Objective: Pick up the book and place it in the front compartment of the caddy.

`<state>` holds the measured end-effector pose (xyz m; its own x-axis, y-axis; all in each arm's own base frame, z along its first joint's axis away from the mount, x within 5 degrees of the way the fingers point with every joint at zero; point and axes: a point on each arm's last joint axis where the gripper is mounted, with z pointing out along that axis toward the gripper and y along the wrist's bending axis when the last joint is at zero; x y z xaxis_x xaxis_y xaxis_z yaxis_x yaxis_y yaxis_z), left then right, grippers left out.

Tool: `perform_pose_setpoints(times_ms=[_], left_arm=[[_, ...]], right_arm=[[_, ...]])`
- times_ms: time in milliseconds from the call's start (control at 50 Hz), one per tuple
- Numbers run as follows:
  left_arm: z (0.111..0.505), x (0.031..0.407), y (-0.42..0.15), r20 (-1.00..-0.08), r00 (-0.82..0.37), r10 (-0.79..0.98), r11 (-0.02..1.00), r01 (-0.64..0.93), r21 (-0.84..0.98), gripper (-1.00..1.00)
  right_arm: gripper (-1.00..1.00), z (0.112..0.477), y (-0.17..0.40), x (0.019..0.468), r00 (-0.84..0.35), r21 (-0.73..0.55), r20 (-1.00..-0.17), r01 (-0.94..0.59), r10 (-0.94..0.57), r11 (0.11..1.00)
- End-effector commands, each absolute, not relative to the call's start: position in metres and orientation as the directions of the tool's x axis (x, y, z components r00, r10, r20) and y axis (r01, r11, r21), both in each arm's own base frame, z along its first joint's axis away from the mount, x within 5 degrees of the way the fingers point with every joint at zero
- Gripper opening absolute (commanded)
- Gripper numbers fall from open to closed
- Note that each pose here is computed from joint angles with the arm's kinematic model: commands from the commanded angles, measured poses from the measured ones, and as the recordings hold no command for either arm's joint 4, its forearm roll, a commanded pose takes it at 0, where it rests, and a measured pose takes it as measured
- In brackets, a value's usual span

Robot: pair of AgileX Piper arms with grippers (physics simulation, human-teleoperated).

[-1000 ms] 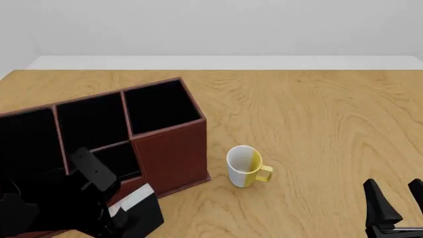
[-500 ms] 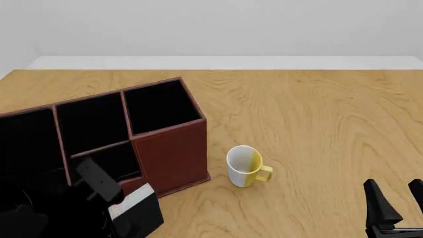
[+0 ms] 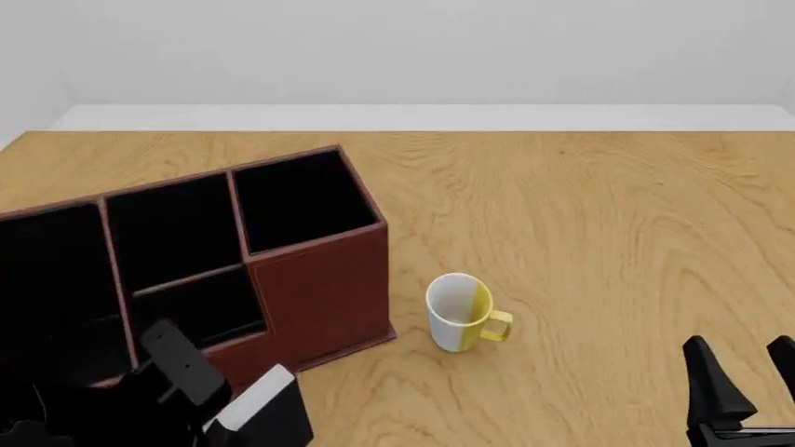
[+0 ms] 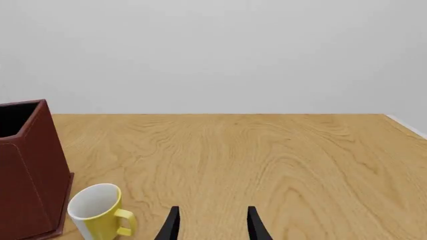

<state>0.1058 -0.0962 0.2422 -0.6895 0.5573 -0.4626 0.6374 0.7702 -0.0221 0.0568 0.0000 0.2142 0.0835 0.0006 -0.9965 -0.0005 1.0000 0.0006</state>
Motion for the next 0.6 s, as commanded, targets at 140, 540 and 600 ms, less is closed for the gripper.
perform_pose_setpoints(times_ms=[140,540,600], left_arm=[[0.267,0.095,-0.096,-0.484,-0.650,0.586,0.733,0.679,-0.025,-1.00],[0.339,0.090,-0.096,-0.581,-0.544,0.605,0.674,0.739,0.010,-1.00],[0.346,0.088,-0.095,-0.592,-0.526,0.610,0.663,0.749,0.018,-1.00]], right_arm=[[1.00,0.214,0.000,0.057,0.083,0.001,-0.997,0.000,0.001,1.000],[1.00,0.214,0.000,0.057,0.083,0.001,-0.997,0.000,0.001,1.000],[1.00,0.214,0.000,0.057,0.084,0.001,-0.996,0.000,0.001,1.000]])
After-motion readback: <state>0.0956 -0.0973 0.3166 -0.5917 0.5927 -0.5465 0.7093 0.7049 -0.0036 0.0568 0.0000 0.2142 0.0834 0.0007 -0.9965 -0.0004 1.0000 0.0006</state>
